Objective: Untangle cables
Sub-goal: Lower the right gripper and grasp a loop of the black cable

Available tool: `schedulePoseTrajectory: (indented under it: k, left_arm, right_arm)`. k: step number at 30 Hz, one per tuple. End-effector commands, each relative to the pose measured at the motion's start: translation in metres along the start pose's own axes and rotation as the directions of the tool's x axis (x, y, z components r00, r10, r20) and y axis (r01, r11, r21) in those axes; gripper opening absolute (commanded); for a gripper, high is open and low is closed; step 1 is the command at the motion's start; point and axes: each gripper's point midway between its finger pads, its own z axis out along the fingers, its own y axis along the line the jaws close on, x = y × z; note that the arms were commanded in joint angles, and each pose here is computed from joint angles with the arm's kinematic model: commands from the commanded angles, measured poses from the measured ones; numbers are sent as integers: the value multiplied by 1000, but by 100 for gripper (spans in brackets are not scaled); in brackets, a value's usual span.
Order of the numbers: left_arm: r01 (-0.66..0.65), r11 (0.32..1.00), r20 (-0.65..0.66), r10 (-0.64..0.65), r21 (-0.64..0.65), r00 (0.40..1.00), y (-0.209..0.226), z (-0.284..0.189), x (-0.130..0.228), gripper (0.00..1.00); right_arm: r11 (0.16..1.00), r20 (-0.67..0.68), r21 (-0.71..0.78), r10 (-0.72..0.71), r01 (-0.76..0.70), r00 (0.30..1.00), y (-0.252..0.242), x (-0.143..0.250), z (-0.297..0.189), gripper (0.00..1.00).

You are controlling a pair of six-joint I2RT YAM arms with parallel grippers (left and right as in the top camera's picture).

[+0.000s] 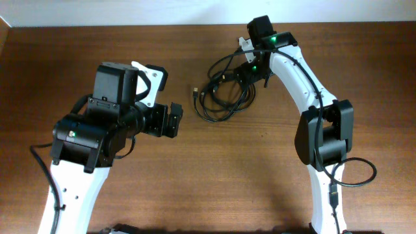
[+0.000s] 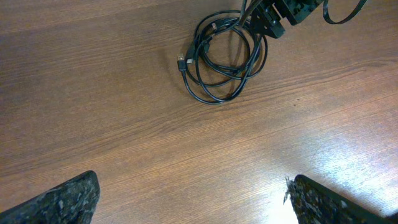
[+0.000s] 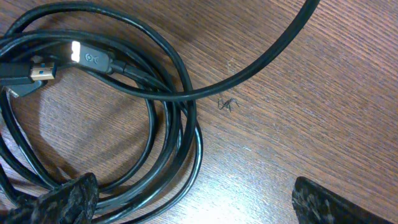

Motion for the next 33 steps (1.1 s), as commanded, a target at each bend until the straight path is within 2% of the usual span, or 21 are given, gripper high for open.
schedulePoseTrajectory:
  k: [1,8,33]
  left_arm:
    - [-19,1000,20,19,-5,1000,-1,-5,-5,99]
    - [-19,1000,20,19,-5,1000,-1,-5,-5,99]
    - [-19,1000,20,19,-5,1000,-1,-5,-5,99]
  right_arm:
    - [1000,-18,13,7,-7,1000,-1,1,13,98]
    - [1000,-56,10,7,-6,998,0,9,35,98]
    - [1000,-47,26,8,-6,999,-3,6,40,99]
